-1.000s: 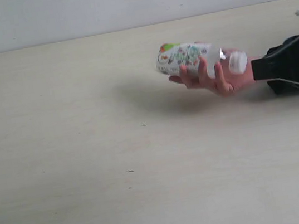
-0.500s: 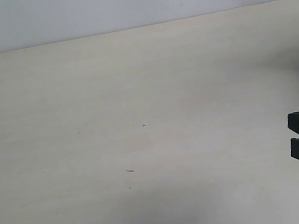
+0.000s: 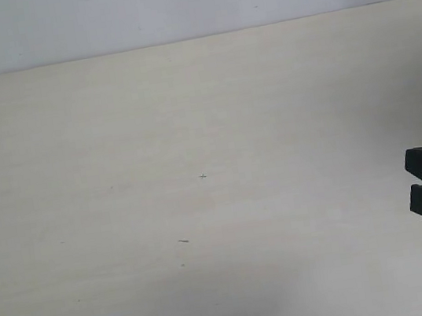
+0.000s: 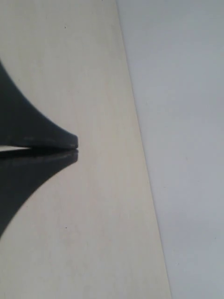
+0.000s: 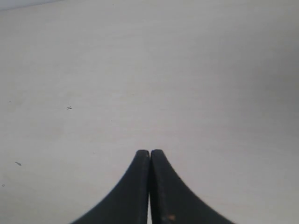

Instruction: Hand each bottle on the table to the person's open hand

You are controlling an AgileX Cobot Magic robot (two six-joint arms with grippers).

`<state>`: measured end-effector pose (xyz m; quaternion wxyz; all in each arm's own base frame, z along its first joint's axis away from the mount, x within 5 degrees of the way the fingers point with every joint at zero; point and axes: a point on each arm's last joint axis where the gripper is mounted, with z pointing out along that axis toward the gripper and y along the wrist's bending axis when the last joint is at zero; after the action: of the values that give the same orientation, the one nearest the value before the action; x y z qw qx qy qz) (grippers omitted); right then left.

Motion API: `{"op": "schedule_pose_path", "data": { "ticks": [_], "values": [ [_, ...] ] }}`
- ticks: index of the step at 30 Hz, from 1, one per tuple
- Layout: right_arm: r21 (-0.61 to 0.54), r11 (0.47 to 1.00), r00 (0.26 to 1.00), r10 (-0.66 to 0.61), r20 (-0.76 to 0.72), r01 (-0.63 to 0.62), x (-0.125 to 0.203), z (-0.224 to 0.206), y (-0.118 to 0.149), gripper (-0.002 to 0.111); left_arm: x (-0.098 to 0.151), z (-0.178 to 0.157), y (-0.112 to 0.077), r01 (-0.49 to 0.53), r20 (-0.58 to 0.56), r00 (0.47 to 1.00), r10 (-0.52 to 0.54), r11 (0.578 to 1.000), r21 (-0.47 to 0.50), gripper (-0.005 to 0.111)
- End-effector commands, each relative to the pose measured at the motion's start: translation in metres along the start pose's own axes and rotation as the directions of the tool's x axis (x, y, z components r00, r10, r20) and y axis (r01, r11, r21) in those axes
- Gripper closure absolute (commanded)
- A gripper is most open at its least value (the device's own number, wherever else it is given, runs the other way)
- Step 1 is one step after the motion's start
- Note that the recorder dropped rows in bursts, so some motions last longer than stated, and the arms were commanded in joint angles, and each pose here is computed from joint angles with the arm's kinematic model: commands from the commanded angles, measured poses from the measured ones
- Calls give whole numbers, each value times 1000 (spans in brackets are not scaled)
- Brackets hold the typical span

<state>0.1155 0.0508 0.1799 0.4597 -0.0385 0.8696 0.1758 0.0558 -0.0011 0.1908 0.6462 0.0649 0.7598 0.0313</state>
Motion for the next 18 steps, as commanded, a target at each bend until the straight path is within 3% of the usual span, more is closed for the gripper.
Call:
{"op": "schedule_pose_path", "data": {
  "ticks": [1,6,12,18],
  "values": [
    [0,1000,1000,-2,18,2,-1,0,-1,108,0,0,0,7,7,1000,-7,1000,7,106],
    [2,997,997,-76,11,76,0,0,-1,108,0,0,0,7,7,1000,-7,1000,7,106],
    [2,997,997,-75,13,75,0,0,-1,108,0,0,0,7,7,1000,-7,1000,7,106],
    [13,981,978,-194,71,193,-5,-7,-2,108,0,0,0,7,7,1000,-7,1000,7,106]
  ]
}}
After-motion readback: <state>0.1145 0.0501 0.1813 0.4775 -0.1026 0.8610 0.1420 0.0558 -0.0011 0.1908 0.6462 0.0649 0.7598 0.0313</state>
